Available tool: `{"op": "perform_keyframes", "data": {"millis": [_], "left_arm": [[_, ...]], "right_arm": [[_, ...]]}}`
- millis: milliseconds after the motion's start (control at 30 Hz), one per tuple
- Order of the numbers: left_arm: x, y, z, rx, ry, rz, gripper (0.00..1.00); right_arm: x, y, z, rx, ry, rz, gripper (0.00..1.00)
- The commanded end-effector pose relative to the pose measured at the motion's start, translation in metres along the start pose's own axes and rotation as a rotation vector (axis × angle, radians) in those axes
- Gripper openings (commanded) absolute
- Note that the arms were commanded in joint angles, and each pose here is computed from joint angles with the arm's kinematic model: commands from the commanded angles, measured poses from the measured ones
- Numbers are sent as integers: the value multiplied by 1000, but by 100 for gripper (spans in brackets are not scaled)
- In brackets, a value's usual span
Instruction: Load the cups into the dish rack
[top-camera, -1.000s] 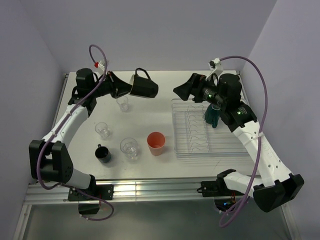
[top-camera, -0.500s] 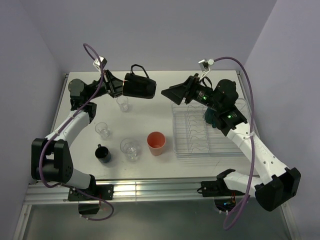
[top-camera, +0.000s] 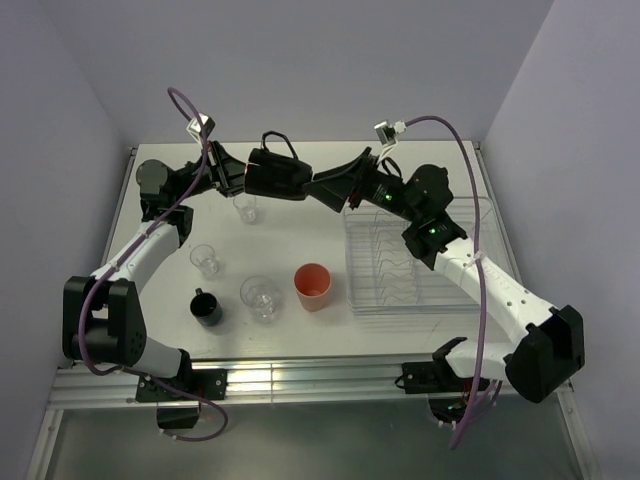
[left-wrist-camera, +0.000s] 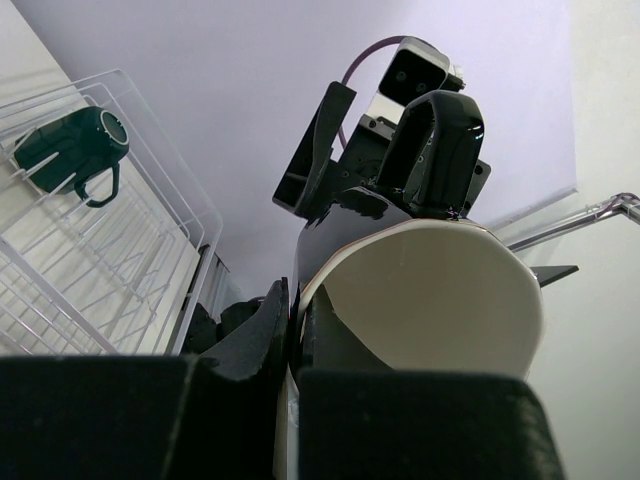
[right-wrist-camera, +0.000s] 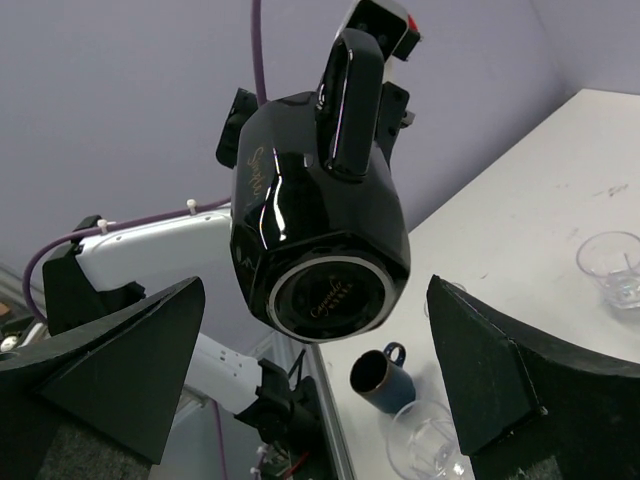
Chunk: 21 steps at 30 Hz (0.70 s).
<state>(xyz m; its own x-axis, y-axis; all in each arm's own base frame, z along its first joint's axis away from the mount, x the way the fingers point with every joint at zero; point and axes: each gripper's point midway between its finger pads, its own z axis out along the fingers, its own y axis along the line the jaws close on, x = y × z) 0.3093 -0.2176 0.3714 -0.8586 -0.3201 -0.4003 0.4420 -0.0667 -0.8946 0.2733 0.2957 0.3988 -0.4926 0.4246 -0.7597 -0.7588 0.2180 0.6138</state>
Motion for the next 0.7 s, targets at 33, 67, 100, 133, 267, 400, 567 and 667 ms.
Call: {"op": "perform_keyframes", "data": {"millis": [33, 67, 100, 133, 267, 400, 567, 667], "left_arm": [[-2, -28, 0, 55, -14, 81, 0], [-2, -28, 0, 56, -14, 83, 0], [-1, -28, 1, 57, -13, 84, 0], [-1, -28, 1, 58, -14, 79, 0], [-1, -28, 2, 62, -12, 76, 0], [2, -25, 4, 58, -7, 66, 0], [5, -23, 5, 58, 0, 58, 0], [7, -22, 5, 54, 2, 52, 0]], "right_arm": [[-13, 21, 12, -77, -64, -70, 100], [-14, 22, 14, -81, -64, -72, 100], [-10, 23, 17, -86, -55, -68, 100], [-10, 22, 22, -81, -52, -69, 100], [-6, 23, 30, -92, -51, -66, 100], [-5, 27, 37, -112, -53, -58, 100], [-3, 28, 42, -120, -59, -57, 100], [-4, 29, 43, -119, -65, -56, 100]]}}
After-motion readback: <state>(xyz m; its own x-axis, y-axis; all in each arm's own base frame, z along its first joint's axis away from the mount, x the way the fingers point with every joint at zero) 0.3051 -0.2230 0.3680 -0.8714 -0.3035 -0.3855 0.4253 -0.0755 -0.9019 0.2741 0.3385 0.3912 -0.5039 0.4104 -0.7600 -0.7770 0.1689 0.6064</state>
